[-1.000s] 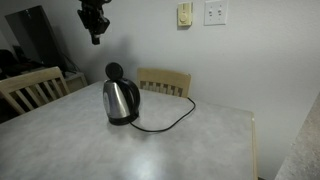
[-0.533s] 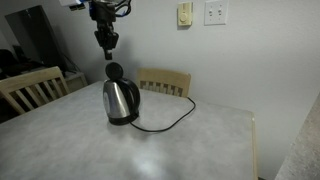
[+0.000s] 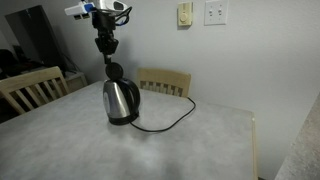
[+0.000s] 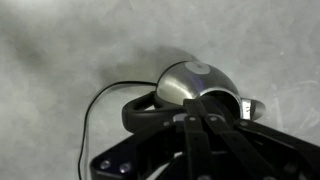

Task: Close the kettle lid

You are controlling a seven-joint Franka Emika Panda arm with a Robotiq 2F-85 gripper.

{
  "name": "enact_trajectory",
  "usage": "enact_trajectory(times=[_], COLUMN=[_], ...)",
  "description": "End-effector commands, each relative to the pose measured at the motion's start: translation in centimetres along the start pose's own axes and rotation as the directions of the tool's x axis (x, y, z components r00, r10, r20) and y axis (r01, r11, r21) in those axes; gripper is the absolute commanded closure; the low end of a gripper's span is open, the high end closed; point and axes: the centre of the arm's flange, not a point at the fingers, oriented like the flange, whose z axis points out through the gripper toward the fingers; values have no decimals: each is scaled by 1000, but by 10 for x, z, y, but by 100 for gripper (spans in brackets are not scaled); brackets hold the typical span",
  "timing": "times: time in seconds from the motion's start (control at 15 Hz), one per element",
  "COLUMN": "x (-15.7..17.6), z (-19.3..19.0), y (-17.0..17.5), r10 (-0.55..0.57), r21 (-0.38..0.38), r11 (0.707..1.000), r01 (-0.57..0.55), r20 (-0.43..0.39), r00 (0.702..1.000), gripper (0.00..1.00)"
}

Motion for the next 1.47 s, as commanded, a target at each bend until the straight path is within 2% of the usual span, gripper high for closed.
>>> enact_trajectory(times=[0.0,0.47,1.4], x=[17,16,26], z=[2,3,0], y=[-14,-33,-30], r10=[-49,-111,-230], r21=[-15,-61,-40], r11=[999,992,972], r01=[49,111,230], r20=[25,-1,22], r00=[998,994,973], gripper=[100,100,100])
